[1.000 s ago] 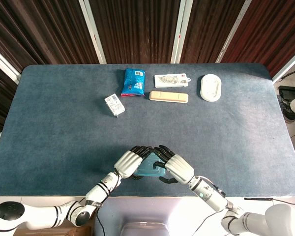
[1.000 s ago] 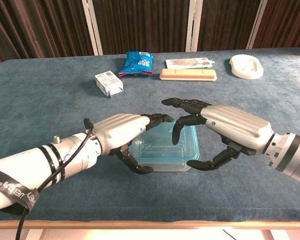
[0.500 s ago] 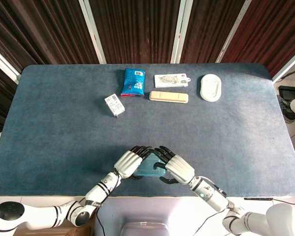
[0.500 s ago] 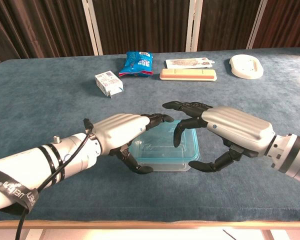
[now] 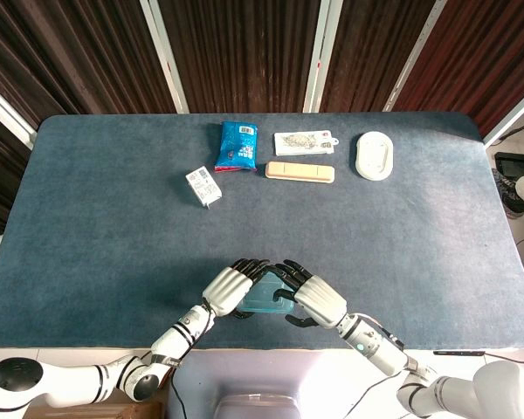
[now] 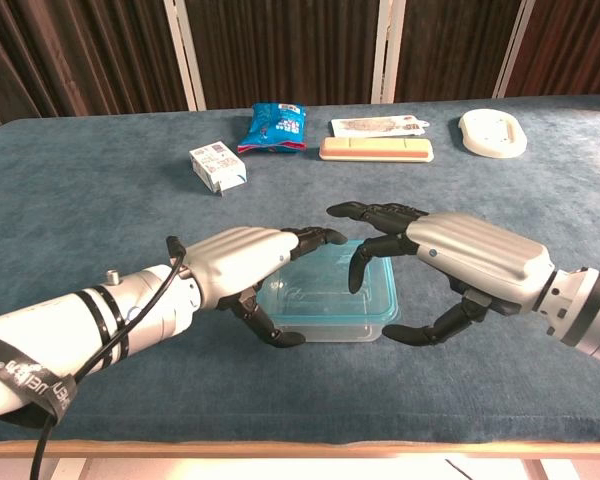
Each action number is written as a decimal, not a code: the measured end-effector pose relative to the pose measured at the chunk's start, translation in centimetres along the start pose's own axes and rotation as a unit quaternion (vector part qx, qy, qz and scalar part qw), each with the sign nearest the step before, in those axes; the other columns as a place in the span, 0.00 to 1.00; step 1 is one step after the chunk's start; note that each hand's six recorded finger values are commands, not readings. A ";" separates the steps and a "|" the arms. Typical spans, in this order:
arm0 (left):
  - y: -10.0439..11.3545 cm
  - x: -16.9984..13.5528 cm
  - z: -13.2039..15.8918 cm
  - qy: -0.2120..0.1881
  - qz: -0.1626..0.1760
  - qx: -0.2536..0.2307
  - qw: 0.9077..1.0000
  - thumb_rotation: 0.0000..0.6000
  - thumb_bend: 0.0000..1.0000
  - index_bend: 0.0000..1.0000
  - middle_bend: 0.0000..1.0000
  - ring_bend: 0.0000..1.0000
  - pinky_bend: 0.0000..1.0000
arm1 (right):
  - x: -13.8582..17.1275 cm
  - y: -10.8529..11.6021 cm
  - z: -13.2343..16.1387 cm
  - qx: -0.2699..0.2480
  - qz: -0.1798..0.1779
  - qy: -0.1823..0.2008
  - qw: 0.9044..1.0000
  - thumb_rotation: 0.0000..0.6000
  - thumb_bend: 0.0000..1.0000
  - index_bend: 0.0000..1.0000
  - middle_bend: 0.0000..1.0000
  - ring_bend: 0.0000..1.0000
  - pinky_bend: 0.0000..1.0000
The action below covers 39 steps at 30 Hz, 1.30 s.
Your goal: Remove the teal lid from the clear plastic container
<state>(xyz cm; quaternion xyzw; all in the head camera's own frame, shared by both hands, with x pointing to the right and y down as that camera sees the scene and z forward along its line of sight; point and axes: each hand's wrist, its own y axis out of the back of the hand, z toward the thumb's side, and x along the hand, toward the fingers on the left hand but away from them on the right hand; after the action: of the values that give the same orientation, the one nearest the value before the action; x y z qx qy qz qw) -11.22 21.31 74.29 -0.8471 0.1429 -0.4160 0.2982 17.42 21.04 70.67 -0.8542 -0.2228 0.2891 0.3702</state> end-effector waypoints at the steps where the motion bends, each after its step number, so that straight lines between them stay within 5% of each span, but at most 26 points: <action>1: 0.0 0.0 0.0 0.000 0.000 0.000 1.000 1.00 0.26 0.00 0.19 0.49 0.53 | 0.0 0.0 0.0 0.000 -0.001 -0.001 1.000 1.00 0.39 0.53 0.10 0.00 0.00; 39: -0.8 -0.2 0.1 -0.010 -0.006 0.017 1.000 1.00 0.27 0.00 0.19 0.50 0.54 | -1.0 0.9 -0.4 -0.004 -0.015 -0.019 1.000 1.00 0.39 0.53 0.10 0.00 0.00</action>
<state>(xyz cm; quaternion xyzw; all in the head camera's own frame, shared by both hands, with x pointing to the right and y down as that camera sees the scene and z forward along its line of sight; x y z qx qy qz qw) -11.23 22.10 74.63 -0.8470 0.1277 -0.4117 0.3110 17.13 19.68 70.56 -0.8468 -0.2437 0.2989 0.3663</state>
